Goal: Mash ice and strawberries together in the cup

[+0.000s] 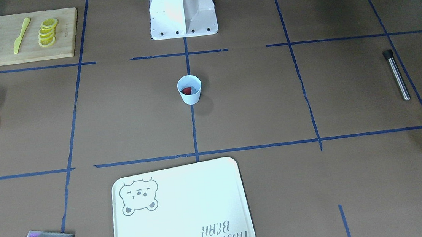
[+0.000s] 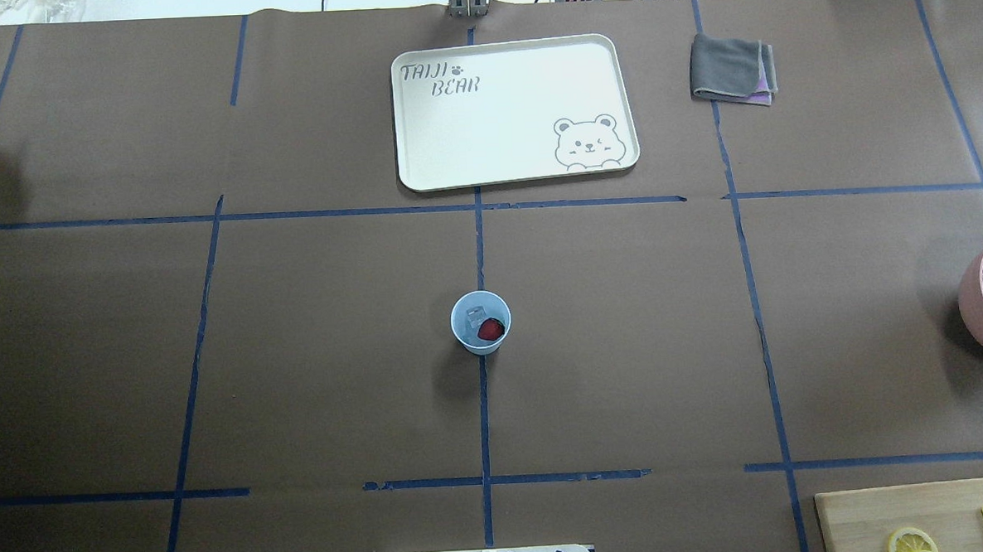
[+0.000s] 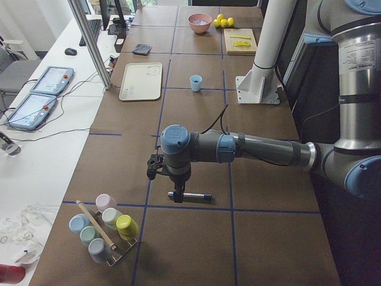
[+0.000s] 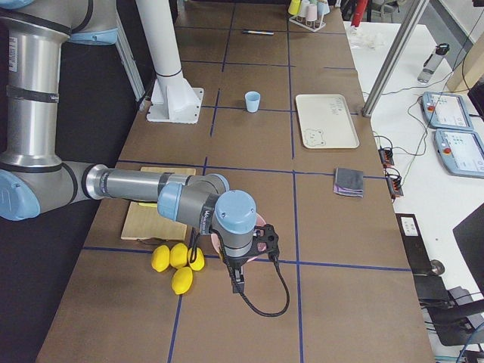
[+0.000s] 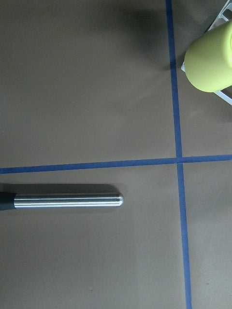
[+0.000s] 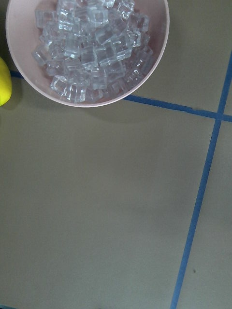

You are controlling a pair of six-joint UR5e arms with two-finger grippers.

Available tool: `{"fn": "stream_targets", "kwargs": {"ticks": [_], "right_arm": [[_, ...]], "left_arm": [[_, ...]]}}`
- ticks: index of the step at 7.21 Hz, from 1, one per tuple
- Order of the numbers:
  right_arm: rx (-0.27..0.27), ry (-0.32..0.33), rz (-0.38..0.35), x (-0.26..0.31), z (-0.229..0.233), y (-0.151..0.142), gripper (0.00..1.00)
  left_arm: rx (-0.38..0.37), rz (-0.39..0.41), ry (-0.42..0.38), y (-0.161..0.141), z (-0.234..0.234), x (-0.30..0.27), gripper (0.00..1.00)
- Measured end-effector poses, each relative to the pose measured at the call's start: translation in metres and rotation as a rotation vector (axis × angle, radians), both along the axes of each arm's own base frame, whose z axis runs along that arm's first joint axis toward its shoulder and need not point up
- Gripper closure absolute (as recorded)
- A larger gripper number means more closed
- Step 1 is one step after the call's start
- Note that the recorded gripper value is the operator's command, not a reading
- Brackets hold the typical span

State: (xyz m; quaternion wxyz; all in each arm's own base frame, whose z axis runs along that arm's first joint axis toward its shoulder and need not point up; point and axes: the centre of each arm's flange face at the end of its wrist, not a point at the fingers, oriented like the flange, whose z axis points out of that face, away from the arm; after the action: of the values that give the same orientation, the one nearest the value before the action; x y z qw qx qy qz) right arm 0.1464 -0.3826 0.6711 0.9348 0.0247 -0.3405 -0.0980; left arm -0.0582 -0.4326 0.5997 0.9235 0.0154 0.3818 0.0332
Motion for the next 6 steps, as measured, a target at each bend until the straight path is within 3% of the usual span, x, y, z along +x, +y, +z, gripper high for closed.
{"fn": "stream_targets", "kwargs": {"ticks": [6], "right_arm": [[-0.004,-0.001,0.0,-0.0005,0.0012,0.0006,0.0]], "left_arm": [[-0.003,0.001,-0.004,0.0022,0.0041,-0.0006,0.0]]}}
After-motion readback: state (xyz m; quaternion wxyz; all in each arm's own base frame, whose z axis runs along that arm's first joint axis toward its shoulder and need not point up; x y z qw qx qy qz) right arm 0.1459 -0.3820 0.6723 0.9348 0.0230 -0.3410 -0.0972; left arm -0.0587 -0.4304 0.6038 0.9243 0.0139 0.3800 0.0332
